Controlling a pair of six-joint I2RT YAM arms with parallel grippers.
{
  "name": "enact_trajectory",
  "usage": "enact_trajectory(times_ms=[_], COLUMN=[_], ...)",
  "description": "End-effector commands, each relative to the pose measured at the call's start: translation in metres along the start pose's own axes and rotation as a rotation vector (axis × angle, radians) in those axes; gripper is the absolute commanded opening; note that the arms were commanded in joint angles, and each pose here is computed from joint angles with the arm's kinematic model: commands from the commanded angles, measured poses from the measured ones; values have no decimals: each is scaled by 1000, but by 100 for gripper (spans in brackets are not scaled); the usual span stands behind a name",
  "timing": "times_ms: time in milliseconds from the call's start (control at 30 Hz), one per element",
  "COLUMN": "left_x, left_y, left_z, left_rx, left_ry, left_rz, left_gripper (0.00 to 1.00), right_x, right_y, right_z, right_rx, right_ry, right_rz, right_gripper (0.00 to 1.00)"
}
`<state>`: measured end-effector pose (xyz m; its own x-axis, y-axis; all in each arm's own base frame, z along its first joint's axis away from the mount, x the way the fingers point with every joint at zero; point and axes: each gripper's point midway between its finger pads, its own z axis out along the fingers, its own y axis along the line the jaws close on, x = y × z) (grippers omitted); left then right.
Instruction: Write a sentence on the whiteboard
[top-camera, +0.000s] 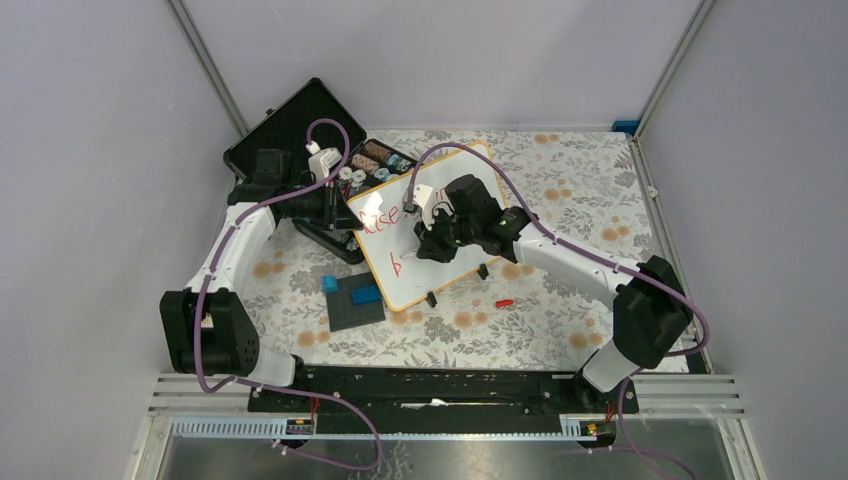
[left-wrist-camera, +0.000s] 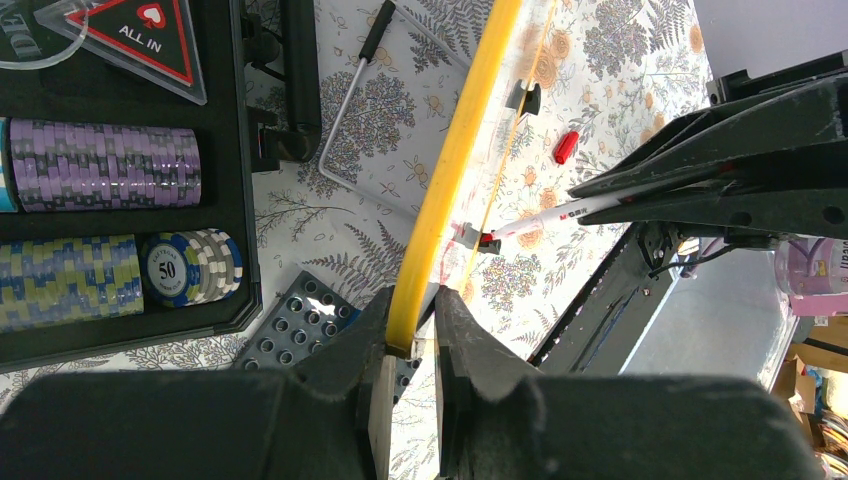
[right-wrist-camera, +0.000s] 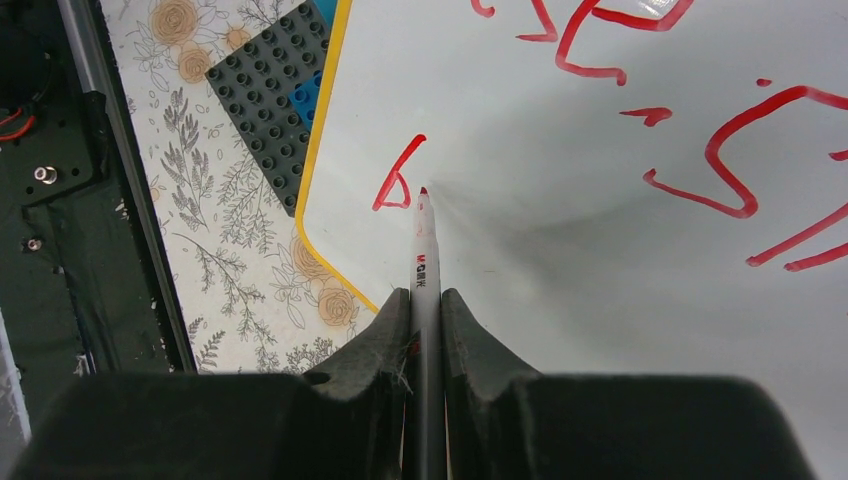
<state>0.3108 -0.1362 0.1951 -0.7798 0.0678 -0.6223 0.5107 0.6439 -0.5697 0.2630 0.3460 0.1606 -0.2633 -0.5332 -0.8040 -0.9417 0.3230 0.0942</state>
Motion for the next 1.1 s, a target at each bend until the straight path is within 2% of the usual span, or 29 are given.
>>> enact_trajectory(times_ms=[0, 400, 833, 1067], left_x=[-6, -6, -5, -6], left_y=[9, 10, 10, 10], left_z=[3, 3, 3, 3], left_rx=[-52, -58, -59, -57], left_ry=[-13, -12, -12, -12], left_rz=[87, 88, 87, 86], left_gripper=[0, 0, 0, 0], right_x=[-24, -5, 26, 26], right_y=[-10, -24, -13, -9], right_z=[-1, -6, -3, -2], right_rx=[37, 91, 47, 27], right_ry=[-55, -20, 34, 32], right_rz=[-30, -19, 1, 7], right_gripper=[0, 0, 0, 0])
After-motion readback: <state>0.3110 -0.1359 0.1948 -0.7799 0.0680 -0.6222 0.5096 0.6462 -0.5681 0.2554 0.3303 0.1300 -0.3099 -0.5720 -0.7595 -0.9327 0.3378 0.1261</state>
